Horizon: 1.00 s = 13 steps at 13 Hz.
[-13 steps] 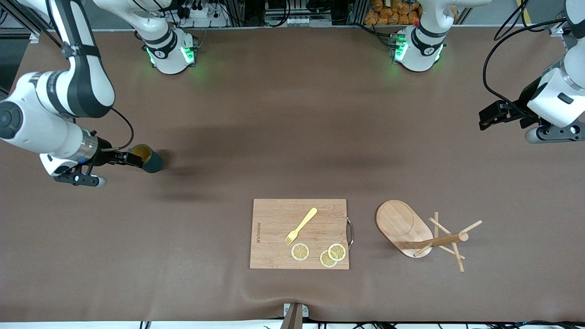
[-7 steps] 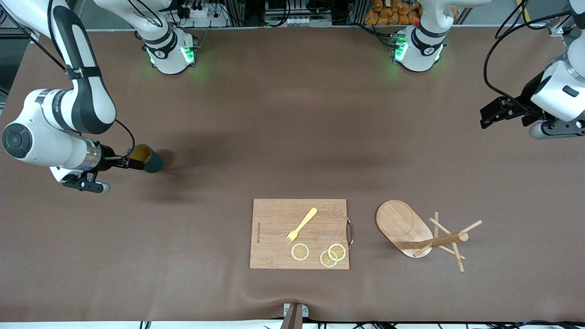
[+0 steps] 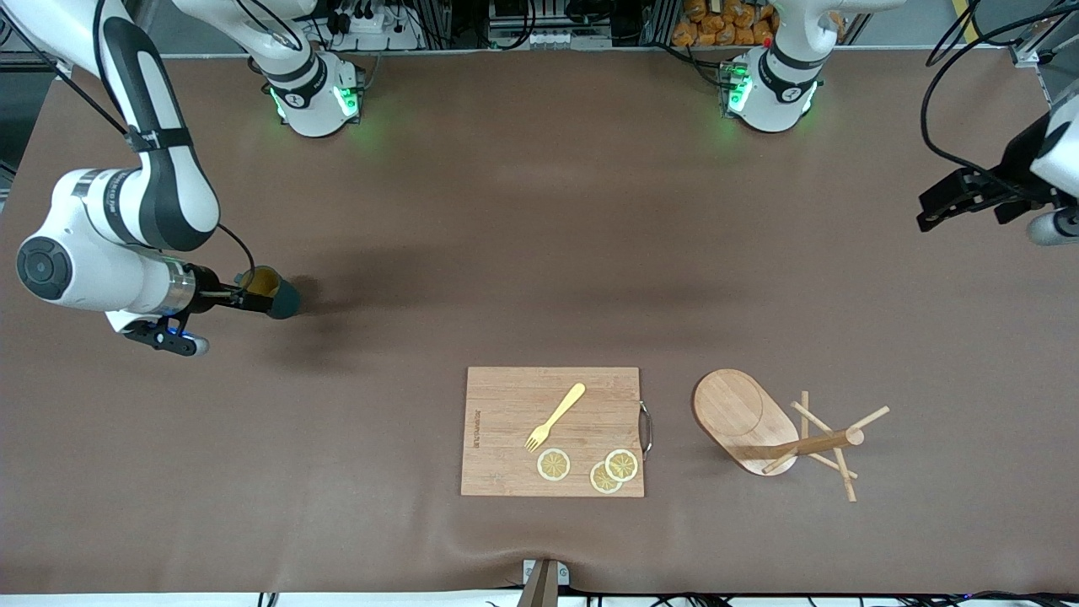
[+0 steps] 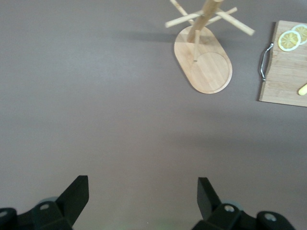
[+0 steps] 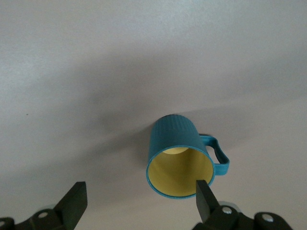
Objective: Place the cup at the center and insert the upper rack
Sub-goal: 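Reach the right gripper down to the rim of the teal mug, then close the right gripper on the mug rim and lift it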
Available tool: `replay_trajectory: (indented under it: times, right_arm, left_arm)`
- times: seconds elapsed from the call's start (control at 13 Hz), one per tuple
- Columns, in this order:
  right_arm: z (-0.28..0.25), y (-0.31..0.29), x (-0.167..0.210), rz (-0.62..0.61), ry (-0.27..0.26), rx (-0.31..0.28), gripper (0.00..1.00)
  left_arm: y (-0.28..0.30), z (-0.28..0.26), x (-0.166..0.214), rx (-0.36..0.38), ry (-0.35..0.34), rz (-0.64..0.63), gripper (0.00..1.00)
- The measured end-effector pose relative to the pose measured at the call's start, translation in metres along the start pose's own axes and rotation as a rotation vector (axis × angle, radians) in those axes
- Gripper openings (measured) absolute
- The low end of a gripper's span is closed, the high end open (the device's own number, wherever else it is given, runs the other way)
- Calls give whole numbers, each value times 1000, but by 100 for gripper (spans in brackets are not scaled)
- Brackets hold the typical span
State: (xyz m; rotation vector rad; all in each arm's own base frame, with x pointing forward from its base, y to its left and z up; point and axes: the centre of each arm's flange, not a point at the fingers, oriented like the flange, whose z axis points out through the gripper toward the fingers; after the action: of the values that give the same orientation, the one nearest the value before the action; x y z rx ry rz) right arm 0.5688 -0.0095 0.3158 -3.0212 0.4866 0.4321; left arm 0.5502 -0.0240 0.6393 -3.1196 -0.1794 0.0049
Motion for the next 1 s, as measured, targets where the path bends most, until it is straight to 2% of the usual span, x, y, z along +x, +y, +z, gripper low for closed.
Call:
replay_trajectory:
  times: [1.0]
  right_arm:
    - [61,10,18,183,-88,-8,100]
  left_arm:
    - [-18,-6,-1,-1,3,-33,100]
